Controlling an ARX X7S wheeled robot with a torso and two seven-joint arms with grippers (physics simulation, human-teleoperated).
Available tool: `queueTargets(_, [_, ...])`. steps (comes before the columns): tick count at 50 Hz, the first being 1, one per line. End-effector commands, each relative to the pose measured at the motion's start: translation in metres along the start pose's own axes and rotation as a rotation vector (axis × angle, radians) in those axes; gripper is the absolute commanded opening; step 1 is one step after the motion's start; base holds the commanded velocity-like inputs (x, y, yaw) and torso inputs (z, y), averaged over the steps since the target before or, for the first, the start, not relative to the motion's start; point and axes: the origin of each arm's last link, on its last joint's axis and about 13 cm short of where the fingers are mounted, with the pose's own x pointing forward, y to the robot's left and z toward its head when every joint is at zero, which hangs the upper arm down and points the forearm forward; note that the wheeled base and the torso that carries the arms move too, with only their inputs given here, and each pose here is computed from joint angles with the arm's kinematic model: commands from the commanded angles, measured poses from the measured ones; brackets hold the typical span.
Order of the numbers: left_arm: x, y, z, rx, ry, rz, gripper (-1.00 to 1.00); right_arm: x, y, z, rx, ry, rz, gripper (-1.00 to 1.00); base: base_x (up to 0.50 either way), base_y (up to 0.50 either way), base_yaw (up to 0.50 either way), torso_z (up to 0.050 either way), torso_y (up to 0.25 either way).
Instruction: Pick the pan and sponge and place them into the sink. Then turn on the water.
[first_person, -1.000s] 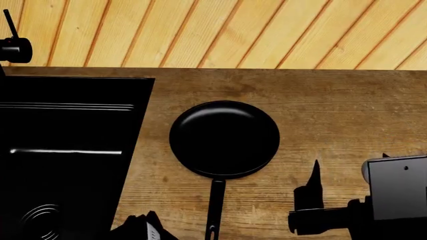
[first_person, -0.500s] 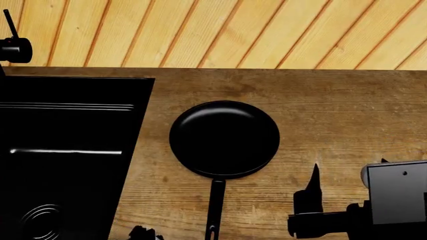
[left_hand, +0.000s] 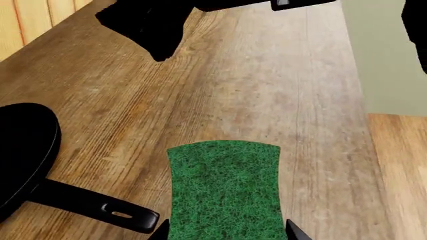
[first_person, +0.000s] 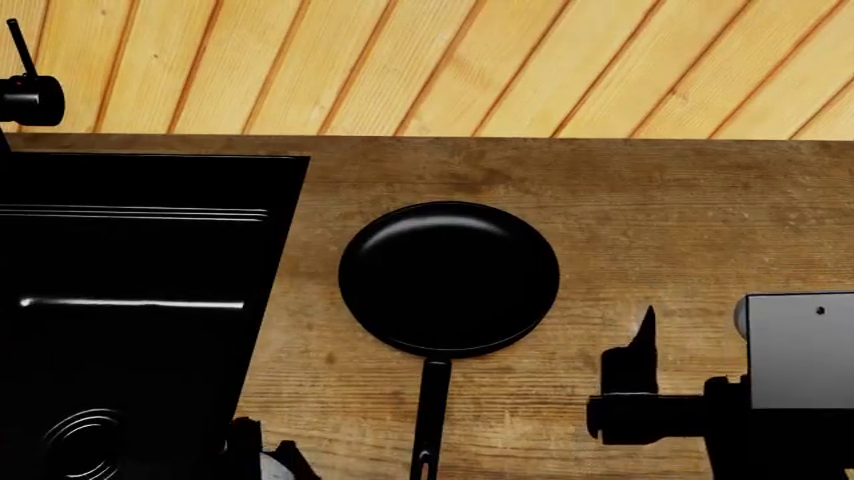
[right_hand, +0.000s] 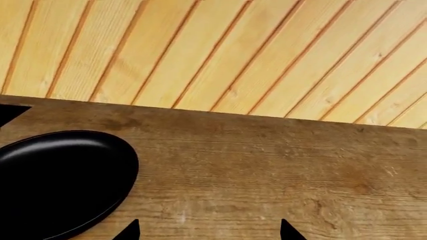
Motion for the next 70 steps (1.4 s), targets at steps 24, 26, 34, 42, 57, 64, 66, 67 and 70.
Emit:
queueTargets(24, [-0.071,-0.005,0.046,-0.026,-0.19,0.312,-1.0,0.008,0.026,0.025,0.064,0.133,-0.036,1.0,0.0,0.0,0.0,0.0,0.0])
queueTargets(26, [-0.073,-0.001,0.047,-0.031,-0.183,0.359,-1.0,0.004,0.037,0.031,0.025,0.196,-0.043,1.0,0.0,0.0,0.0,0.0,0.0])
queueTargets(34, [-0.076,0.019,0.052,-0.118,-0.174,0.551,-1.0,-0.014,0.072,0.043,-0.053,0.307,0.007,1.0,0.0,0.0,0.0,0.0,0.0])
queueTargets(42, [-0.081,0.023,0.049,-0.145,-0.161,0.59,-1.0,-0.019,0.101,0.059,0.006,0.27,0.108,1.0,0.0,0.0,0.0,0.0,0.0])
queueTargets(57, [-0.095,0.031,0.039,-0.212,-0.162,0.69,-1.0,-0.001,0.135,0.06,-0.02,0.276,0.139,1.0,0.0,0.0,0.0,0.0,0.0])
queueTargets(64, [-0.095,0.032,0.035,-0.226,-0.167,0.694,-1.0,0.004,0.148,0.05,-0.036,0.374,0.156,1.0,0.0,0.0,0.0,0.0,0.001])
queueTargets(66, [-0.095,0.033,0.034,-0.23,-0.169,0.696,-1.0,0.008,0.15,0.047,-0.049,0.373,0.142,1.0,0.0,0.0,0.0,0.0,0.0])
queueTargets(67, [-0.096,0.032,0.032,-0.232,-0.167,0.693,-1.0,0.012,0.151,0.045,-0.03,0.386,0.148,1.0,0.0,0.0,0.0,0.0,0.0])
queueTargets(70, [-0.094,0.033,0.031,-0.237,-0.163,0.697,-1.0,0.02,0.154,0.044,-0.02,0.399,0.147,1.0,0.0,0.0,0.0,0.0,0.0])
